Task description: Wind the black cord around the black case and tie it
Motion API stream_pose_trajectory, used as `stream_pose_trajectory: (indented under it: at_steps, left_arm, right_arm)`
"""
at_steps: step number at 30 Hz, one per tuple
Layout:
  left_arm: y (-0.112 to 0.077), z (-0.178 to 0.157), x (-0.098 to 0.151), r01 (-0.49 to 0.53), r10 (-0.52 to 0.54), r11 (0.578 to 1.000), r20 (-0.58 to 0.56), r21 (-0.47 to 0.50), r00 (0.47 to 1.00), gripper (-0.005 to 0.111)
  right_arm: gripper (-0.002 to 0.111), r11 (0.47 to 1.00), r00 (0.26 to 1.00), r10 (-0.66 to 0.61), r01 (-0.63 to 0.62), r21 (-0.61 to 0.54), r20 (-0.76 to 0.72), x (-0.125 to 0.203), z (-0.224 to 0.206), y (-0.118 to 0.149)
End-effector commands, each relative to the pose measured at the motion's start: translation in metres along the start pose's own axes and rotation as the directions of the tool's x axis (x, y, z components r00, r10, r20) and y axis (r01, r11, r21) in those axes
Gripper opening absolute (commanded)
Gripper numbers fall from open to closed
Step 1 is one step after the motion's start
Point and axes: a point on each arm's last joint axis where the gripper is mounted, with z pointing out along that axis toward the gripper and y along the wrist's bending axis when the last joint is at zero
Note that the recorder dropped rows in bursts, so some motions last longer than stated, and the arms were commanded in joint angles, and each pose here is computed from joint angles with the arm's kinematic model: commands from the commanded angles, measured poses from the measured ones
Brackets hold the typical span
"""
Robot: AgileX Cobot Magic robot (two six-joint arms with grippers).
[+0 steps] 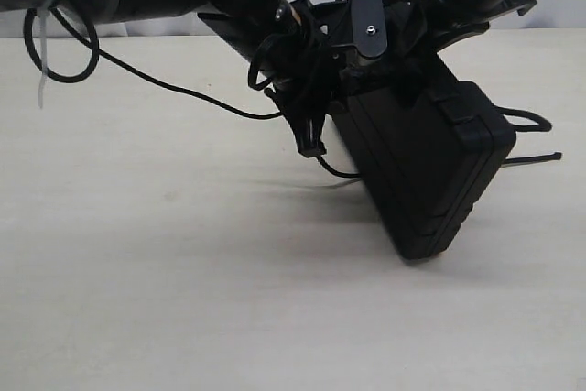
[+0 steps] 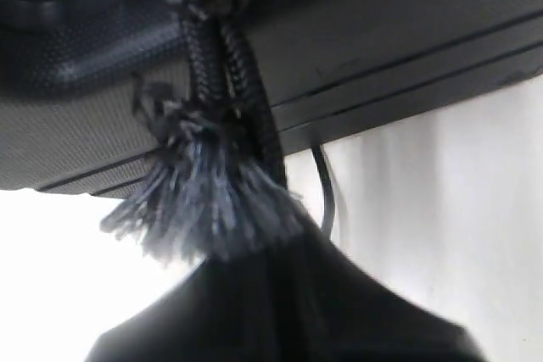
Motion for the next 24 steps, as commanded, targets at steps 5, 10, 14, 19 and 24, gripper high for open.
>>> stream_pose_trajectory:
  at_steps: [5, 10, 14, 19, 24]
  left_arm:
    - [-0.004, 0.002, -0.021, -0.008, 0.015, 0.998, 0.122, -0.055, 0.992, 0.000]
    - [-0.021, 0.006, -0.037, -0.148, 0.153, 0.988, 0.139, -0.045, 0.978, 0.000]
    - [-0.029, 0.007, -0.042, -0.199, 0.199, 0.980, 0.136, -0.016, 0.970, 0.000]
    - [-0.030, 0.007, -0.041, -0.210, 0.209, 0.978, 0.135, -0.011, 0.969, 0.000]
    - [-0.030, 0.007, -0.041, -0.207, 0.206, 0.978, 0.133, -0.009, 0.969, 0.000]
  right_arm:
    - [0.004, 1.000, 1.000, -0.010, 0.010, -0.005, 0.009, 0.000, -0.004, 0.002]
    - [0.004, 1.000, 1.000, -0.010, 0.010, -0.004, 0.010, 0.000, -0.004, 0.002]
    - [0.004, 1.000, 1.000, -0.010, 0.010, -0.004, 0.016, 0.000, -0.004, 0.002]
    - [0.004, 1.000, 1.000, -0.010, 0.010, -0.004, 0.012, 0.000, -0.004, 0.002]
    - [0.004, 1.000, 1.000, -0.010, 0.010, -0.004, 0.010, 0.000, -0.004, 0.002]
